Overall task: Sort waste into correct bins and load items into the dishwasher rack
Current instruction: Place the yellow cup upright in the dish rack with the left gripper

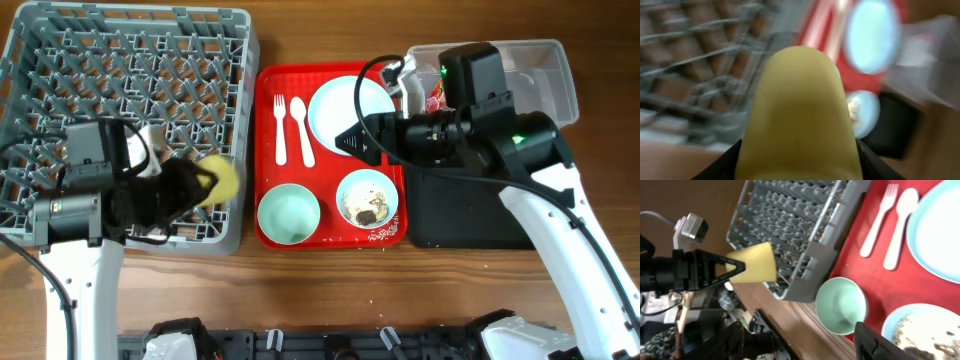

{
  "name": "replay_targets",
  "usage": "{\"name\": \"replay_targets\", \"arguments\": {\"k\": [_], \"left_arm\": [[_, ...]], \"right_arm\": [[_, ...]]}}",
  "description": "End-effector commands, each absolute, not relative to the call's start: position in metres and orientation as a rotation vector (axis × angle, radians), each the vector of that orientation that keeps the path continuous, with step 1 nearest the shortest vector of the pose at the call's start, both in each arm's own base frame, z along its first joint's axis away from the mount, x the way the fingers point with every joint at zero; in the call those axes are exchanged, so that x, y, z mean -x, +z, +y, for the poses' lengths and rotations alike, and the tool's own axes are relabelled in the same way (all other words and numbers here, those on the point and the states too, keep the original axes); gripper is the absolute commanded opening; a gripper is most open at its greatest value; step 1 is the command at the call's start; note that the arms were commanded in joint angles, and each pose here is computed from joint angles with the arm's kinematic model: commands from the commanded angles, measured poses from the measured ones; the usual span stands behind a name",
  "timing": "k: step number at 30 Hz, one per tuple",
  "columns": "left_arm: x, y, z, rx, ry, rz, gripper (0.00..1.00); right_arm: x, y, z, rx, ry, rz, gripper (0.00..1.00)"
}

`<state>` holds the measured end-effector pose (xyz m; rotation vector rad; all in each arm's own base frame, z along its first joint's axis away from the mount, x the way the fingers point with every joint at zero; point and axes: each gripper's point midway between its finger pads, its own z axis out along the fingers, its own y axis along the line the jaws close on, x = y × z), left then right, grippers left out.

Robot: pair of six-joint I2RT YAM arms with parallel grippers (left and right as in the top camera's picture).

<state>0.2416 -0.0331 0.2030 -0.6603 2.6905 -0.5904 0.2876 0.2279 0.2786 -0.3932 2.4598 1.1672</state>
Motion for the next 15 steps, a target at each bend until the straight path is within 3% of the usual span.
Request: {"name": "replay_targets", "arguments": {"k": [1, 8, 15], "left_arm": [[-0.234, 0.184, 0.019, 0.792, -0.154, 2.733, 0.43], [-0.265, 0.154, 0.029, 0.793, -0.085, 2.747, 0.43], [-0.277, 0.122, -0.003, 0.684, -0.137, 2.894, 0.44]], "right_arm": [[-0.292, 0.282, 0.223, 0.406, 1.099, 2.435, 0.72], [-0.291, 0.281, 0.223, 0.406, 1.1, 2.44, 0.73], [-0.291, 0.281, 0.223, 0.406, 1.1, 2.44, 0.74]]}}
